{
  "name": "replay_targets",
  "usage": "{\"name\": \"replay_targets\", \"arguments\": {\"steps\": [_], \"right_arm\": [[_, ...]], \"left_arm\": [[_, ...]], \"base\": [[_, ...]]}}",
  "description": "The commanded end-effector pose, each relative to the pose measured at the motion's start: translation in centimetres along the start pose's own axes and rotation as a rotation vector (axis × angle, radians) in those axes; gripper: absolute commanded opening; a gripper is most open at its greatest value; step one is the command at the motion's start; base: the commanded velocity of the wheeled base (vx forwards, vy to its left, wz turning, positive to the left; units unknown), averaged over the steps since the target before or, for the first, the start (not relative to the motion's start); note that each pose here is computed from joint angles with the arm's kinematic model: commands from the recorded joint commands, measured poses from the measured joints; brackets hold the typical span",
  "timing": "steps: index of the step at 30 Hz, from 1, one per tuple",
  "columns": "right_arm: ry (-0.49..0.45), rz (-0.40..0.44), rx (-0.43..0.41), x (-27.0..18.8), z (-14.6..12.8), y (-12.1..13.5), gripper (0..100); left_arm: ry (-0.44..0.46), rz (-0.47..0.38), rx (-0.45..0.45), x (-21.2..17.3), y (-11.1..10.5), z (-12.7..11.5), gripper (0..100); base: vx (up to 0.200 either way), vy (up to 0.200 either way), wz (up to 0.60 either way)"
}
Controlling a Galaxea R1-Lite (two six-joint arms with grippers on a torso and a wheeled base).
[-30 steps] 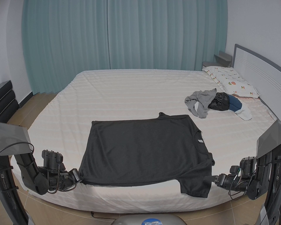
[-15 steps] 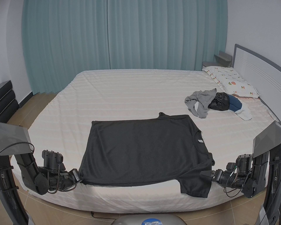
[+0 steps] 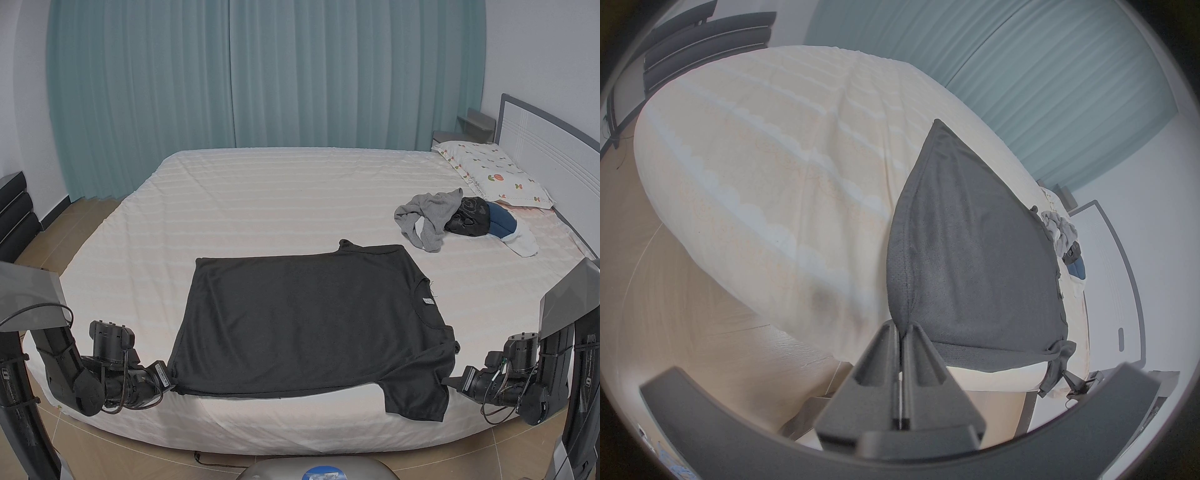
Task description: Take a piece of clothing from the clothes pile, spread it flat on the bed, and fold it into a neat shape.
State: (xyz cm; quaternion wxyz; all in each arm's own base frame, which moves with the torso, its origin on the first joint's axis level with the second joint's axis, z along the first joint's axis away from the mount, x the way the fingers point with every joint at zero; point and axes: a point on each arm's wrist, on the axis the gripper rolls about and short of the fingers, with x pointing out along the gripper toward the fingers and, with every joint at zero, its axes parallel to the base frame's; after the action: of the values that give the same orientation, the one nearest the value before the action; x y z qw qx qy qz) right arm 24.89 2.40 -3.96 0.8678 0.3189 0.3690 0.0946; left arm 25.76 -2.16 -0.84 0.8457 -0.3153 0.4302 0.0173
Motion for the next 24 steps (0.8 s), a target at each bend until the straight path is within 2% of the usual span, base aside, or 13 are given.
{"name": "replay_targets", "arguments": {"steps": [1, 9, 10, 13, 16, 21, 24], "right_arm": [[-0.007, -0.036, -0.002, -1.4, -0.2, -0.2, 0], [-0.009, -0.045, -0.016, -3.8, -0.5, 0.2, 0], [-0.006, -0.046, -0.039, -4.3, -0.6, 0.4, 0], [-0.01, -0.054, -0.039, -4.5, -0.5, 0.4, 0], [0.023, -0.08, -0.037, -5.2, -0.6, 0.3, 0], [0.092, -0.111, -0.098, -6.3, -1.1, 0.5, 0], [0.107, -0.131, -0.103, -6.7, -1.1, 0.3, 0]], "left_arm": [[0.002, 0.01, 0.0, -0.1, 0.2, -0.1, 0], [-0.009, 0.016, 0.002, -0.5, 0.5, 0.0, 0], [-0.001, 0.038, 0.03, -0.8, 1.0, -0.3, 0], [0.013, 0.053, 0.067, -0.9, 1.4, -0.6, 0], [0.011, 0.052, 0.07, -0.9, 1.4, -0.6, 0], [0.026, 0.061, 0.076, -1.2, 1.6, -1.0, 0], [0.031, 0.064, 0.098, -1.3, 1.7, -1.2, 0]], "base": [[0.0, 0.0, 0.0], [0.0, 0.0, 0.0], [0.0, 0.0, 0.0], [0.0, 0.0, 0.0], [0.0, 0.0, 0.0], [0.0, 0.0, 0.0], [0.0, 0.0, 0.0]]}}
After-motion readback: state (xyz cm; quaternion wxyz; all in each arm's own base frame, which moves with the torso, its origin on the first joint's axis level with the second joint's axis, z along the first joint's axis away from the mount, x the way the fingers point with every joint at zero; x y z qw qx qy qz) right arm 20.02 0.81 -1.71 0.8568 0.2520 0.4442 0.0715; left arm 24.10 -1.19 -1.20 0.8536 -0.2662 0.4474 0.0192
